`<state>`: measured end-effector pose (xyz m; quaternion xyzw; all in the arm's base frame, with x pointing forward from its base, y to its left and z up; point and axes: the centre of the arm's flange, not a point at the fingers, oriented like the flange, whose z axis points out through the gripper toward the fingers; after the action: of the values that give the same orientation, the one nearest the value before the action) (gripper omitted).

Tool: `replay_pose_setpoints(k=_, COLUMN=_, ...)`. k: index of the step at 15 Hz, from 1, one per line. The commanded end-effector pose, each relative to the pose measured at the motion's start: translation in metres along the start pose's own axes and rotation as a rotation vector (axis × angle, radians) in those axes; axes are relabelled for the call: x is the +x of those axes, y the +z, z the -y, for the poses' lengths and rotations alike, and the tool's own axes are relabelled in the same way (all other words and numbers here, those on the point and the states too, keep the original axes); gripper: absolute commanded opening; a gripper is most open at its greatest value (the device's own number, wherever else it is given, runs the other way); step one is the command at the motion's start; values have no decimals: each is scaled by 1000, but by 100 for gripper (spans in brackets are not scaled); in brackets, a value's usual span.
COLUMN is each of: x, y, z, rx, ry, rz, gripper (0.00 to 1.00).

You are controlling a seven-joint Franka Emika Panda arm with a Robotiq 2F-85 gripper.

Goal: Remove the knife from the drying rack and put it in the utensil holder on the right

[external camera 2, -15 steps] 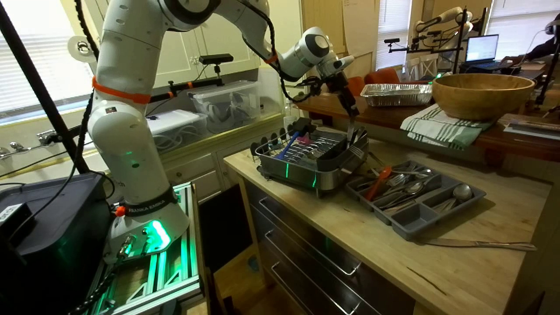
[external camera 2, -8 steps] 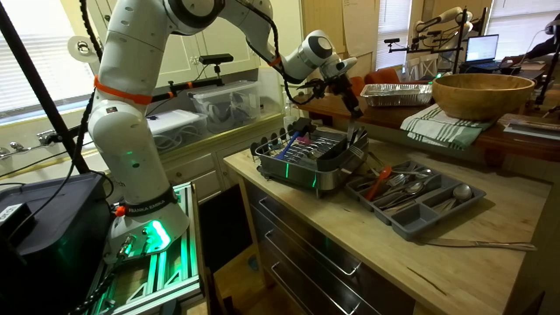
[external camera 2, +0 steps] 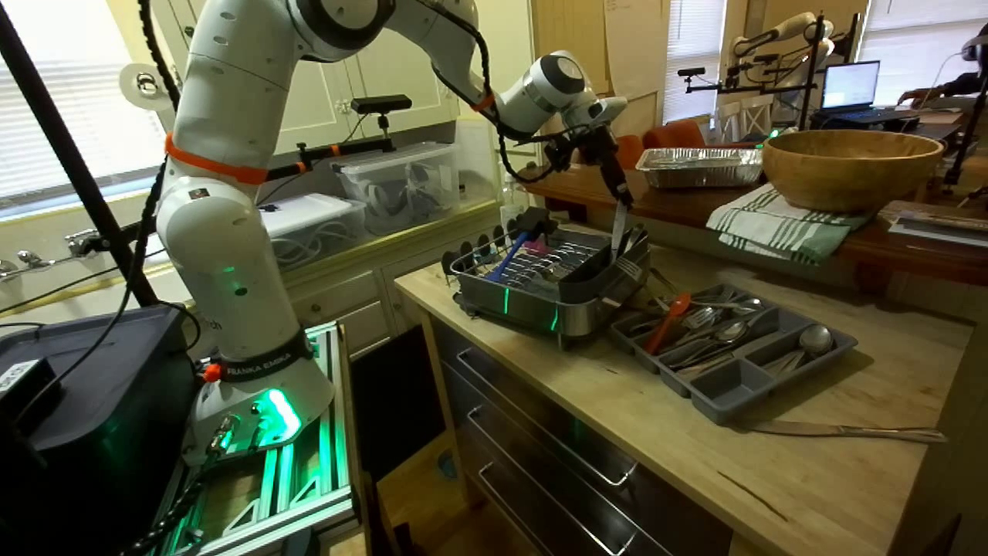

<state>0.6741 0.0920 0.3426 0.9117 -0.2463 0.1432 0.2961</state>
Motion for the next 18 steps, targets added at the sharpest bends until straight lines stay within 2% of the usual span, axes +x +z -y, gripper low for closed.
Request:
replay_pose_setpoints(k=1, x=-4, y=-7, z=-2, rx=-65, ry=13, rz=23, gripper=83)
replay_pose_setpoints(k=3, x=-6, y=-10, z=-4, rx=-79, ry=17, rz=31, gripper=72)
replay_pose_setpoints(k=4, x=-6, y=-11, z=-4, rx=-83, ry=18, rz=34, gripper=52)
replay_pose_setpoints(k=6, x=-6, y=-13, z=-4, rx=-92, ry=21, rz=38, gripper=45)
replay_pose_setpoints(k=8, x=-5, y=-15, z=-5, rx=-97, ry=30, rz=40, gripper=28)
replay_pose_setpoints(k=11, x=-4, y=-23, z=-9, rx=-112, ry=75, rz=35, gripper=7)
replay_pose_setpoints(k=13, x=-5, y=-31, z=-12, rx=-115, ry=116, rz=27, gripper=0)
replay_pose_setpoints(k=16, x=0, y=-43, z=-15, rx=-102, ry=170, rz=13, gripper=2)
replay_pose_setpoints(k=18, x=5, y=-55, z=-20, rx=-60, ry=200, rz=4, gripper=1)
